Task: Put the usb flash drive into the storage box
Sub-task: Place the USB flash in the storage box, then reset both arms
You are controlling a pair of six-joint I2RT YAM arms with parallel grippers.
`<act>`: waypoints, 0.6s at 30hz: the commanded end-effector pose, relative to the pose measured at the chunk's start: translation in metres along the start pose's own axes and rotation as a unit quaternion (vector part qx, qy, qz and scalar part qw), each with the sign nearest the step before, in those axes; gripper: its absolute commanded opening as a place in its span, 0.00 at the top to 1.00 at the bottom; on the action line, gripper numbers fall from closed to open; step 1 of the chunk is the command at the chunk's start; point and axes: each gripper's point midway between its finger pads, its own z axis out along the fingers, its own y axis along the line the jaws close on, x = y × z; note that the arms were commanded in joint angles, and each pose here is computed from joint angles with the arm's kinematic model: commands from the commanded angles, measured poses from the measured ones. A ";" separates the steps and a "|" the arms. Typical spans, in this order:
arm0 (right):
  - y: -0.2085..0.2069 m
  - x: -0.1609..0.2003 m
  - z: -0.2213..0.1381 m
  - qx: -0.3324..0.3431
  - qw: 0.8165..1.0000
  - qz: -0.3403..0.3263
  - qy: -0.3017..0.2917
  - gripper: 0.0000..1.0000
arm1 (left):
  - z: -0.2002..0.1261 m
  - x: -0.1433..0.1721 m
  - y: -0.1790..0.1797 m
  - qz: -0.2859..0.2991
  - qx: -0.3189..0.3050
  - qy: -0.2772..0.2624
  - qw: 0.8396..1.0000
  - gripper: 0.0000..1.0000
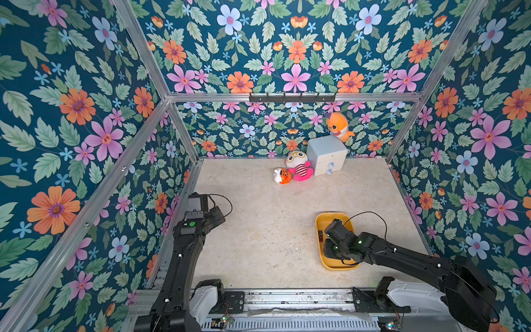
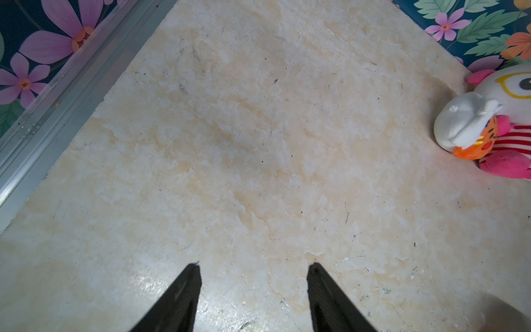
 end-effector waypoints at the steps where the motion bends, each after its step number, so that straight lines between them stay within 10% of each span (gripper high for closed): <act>1: 0.002 -0.005 -0.002 0.003 1.000 0.002 -0.009 0.60 | -0.005 -0.004 0.000 0.005 0.000 -0.010 1.000 0.34; 11: 0.021 -0.082 -0.093 0.027 0.983 -0.077 -0.166 0.36 | -0.035 -0.045 -0.020 -0.005 0.046 -0.110 0.993 0.20; 18: -0.012 -0.163 -0.180 0.073 0.877 -0.093 -0.465 0.06 | -0.043 -0.079 -0.056 0.062 0.037 -0.289 0.955 0.03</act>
